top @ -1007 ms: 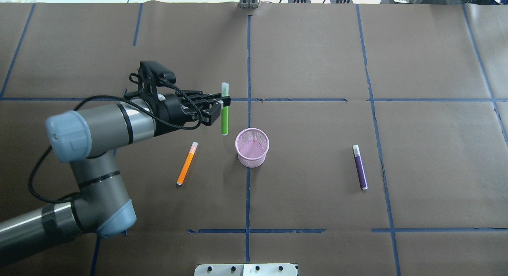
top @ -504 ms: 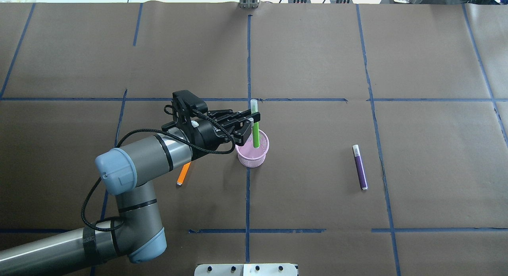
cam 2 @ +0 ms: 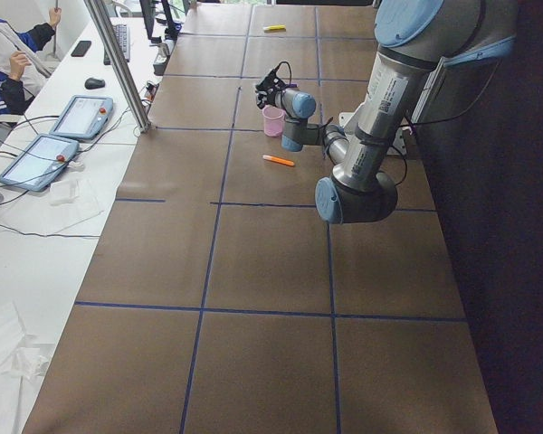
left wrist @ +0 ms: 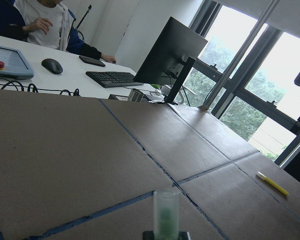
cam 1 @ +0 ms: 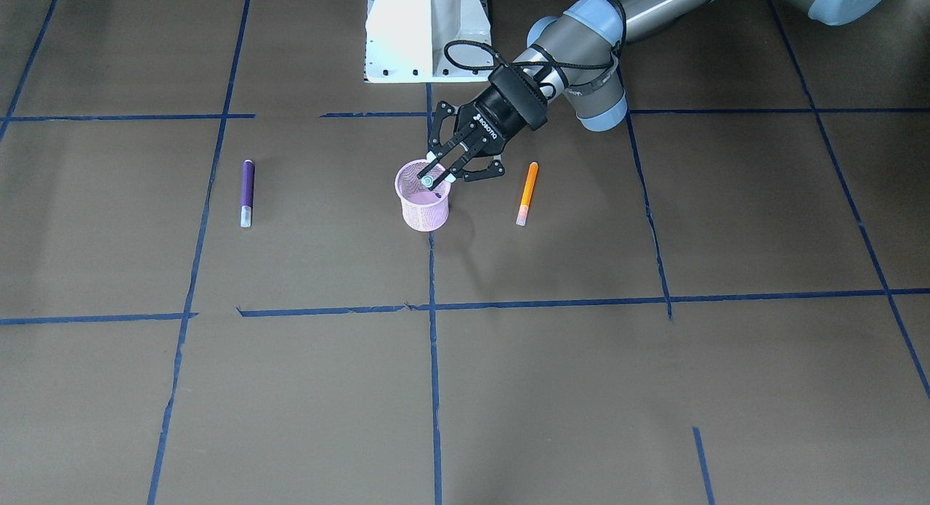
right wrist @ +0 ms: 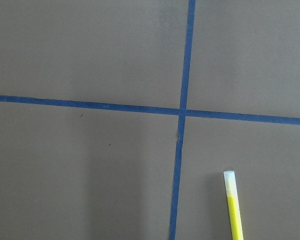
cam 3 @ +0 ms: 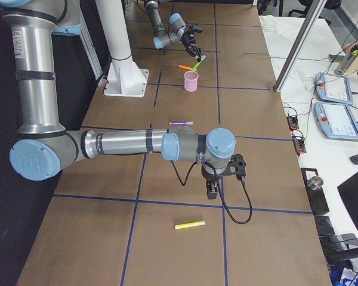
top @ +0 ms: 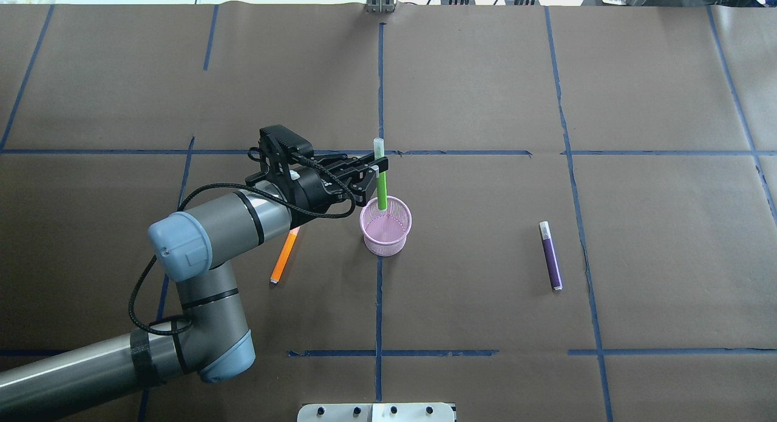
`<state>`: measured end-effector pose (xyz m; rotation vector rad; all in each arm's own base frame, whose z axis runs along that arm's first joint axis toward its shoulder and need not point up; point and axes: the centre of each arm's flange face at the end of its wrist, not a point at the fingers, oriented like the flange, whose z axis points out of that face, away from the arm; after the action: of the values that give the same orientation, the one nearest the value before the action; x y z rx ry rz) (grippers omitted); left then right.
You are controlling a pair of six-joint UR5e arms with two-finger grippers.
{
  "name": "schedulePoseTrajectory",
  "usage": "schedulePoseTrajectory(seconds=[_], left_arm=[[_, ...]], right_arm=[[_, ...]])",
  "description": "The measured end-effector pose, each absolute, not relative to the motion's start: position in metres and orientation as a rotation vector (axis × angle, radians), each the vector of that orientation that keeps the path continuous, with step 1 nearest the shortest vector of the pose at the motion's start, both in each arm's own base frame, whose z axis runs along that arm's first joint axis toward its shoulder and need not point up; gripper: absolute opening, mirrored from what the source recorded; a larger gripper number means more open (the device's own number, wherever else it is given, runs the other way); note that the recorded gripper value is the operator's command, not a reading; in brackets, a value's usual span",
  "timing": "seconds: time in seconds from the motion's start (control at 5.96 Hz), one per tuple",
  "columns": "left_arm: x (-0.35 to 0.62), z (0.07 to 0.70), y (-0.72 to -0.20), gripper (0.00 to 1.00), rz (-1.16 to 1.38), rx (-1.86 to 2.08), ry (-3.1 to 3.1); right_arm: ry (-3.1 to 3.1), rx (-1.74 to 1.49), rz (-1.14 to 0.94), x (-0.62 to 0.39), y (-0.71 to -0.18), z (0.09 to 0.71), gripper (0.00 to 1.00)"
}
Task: Collect pens into pen holder
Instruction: 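Lower the lime-green marker into the pink cup and open the left gripper, then withdraw the left gripper up and away from the pink cup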
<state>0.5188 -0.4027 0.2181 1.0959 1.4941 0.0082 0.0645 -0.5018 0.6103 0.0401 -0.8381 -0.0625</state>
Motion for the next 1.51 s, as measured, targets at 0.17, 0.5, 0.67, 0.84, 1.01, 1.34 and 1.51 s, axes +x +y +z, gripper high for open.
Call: schedulePoseTrajectory(seconds=[0.17,0.5,0.67,0.84,1.01,1.34,1.51], left_arm=[[0.527,0.22,-0.406,0.0,0.008,1.095,1.492],[0.541,0.229,-0.402,0.0,0.019,1.079,1.498],[0.548,0.235,-0.398,0.07,0.027,1.069,1.499],[0.555,0.239,-0.393,0.24,0.035,1.059,1.501],[0.558,0.245,-0.392,0.56,0.038,1.053,1.496],[0.558,0.246,-0.391,1.0,0.041,1.049,1.502],[0.557,0.244,-0.39,1.0,0.039,1.051,1.51]], right_arm=[[-0.849,0.041,-0.063,0.064,-0.501,0.61,1.0],[-0.853,0.042,-0.064,0.064,-0.501,0.61,1.0],[-0.854,0.042,-0.064,0.063,-0.501,0.61,1.0],[-0.855,0.042,-0.064,0.063,-0.501,0.609,1.0],[-0.855,0.042,-0.064,0.063,-0.501,0.609,1.0],[-0.855,0.043,-0.064,0.063,-0.501,0.609,1.0],[-0.855,0.043,-0.064,0.063,-0.501,0.609,1.0]])
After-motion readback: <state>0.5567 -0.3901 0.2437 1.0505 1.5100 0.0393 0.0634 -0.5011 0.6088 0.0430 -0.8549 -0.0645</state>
